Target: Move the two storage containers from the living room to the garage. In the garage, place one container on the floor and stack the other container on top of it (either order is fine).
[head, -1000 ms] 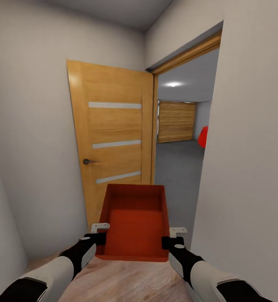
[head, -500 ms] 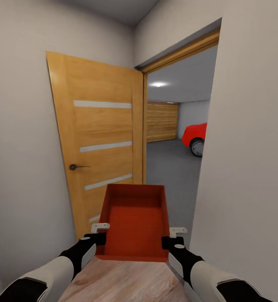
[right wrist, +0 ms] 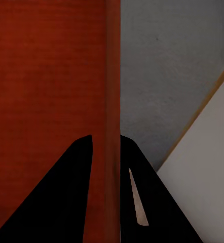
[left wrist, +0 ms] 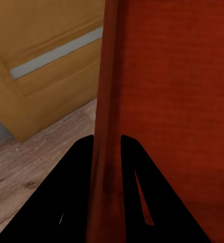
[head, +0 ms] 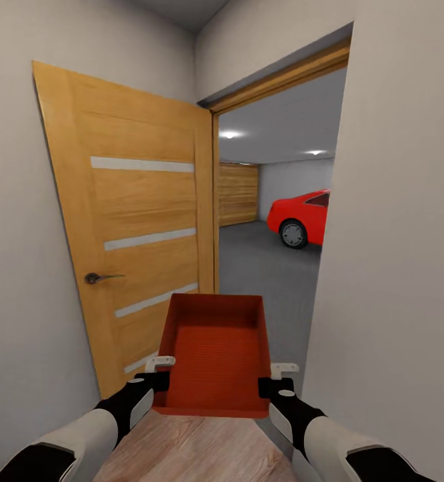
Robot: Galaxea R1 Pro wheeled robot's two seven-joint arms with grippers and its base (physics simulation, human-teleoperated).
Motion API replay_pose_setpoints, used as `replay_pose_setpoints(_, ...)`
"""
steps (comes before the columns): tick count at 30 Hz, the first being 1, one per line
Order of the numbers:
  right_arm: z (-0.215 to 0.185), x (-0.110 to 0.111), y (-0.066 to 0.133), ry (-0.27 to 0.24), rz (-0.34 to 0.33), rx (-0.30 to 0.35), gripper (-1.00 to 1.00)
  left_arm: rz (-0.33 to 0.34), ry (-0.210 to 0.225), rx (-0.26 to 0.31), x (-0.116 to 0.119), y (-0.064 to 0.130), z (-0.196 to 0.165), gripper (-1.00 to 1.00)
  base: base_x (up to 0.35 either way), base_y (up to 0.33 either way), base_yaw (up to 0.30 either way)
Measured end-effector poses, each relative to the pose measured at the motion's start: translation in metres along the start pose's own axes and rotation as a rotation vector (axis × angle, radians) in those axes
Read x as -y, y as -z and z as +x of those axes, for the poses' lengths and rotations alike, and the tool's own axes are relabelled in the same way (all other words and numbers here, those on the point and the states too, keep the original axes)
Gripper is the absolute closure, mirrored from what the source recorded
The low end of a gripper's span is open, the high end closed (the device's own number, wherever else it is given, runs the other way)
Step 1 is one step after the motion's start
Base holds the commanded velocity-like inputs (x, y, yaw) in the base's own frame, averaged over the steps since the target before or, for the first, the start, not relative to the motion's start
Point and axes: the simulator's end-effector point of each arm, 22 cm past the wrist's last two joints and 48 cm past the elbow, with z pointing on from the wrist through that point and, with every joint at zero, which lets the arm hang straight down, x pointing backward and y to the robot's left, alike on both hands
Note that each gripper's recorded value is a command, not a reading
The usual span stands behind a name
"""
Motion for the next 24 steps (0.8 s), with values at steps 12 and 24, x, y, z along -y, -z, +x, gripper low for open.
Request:
replay_pose_setpoints(12,0.0000,0.0000,0.0000,0.000,0.000,0.000,1.00,0.000,0.000,0.000,0.0000,0.0000,0.0000,1.00,0.213,0.266,-0.255)
replay_pose_setpoints(24,0.0002,0.0000,0.0000,-0.001,0.000,-0.001,1.00,0.000,0.000,-0.001,0.0000,0.0000,0.0000,1.00,0.220,0.260,-0.285)
